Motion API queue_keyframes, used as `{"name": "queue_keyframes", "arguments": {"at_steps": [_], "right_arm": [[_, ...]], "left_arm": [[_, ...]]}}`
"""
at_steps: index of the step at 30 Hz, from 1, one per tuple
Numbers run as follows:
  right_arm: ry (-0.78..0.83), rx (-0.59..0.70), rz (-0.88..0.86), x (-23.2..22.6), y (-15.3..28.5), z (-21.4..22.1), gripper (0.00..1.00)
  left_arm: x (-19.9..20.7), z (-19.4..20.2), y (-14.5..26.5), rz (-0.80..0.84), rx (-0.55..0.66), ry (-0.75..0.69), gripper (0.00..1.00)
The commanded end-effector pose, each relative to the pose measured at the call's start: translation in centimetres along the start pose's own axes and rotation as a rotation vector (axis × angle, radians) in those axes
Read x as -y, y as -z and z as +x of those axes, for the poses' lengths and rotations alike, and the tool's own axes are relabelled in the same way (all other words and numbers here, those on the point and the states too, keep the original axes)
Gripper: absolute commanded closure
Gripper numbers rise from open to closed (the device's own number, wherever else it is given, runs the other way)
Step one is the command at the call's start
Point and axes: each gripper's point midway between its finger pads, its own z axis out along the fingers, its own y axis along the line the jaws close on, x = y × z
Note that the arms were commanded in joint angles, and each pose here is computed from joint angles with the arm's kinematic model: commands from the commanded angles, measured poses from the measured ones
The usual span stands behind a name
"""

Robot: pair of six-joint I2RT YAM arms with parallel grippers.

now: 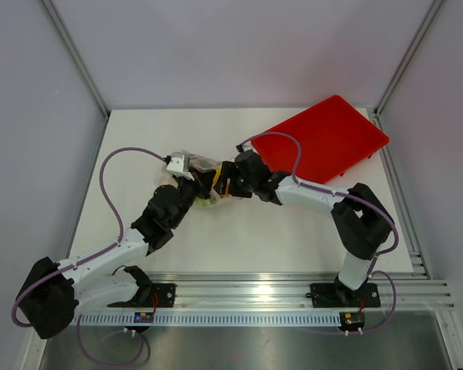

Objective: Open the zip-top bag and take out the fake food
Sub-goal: Pick up the fake fruit from the zipper food storage bag.

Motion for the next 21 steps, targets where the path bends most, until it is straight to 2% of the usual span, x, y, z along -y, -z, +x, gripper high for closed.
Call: {"name": "queue_keyframes", "arguments": {"at_steps": [1, 16, 21], "right_arm": [[0.001, 0.099, -0.076, -1.9, 2.2, -3.0, 0.42], [0.005, 0.148, -0.12, -2.4, 3.9, -4.3, 0.43], [0.019, 0.153, -0.1, -2.1, 3.6, -4.5, 0.37]], "left_arm": [[0.2, -2.1, -0.6, -0.024, 0.075, 0.038, 1.0], [-1.3, -1.3, -1.2, -0.104, 0.046, 0.042, 1.0], [-0.9, -1.5, -1.1, -0.076, 0.054, 0.044, 1.0]]}}
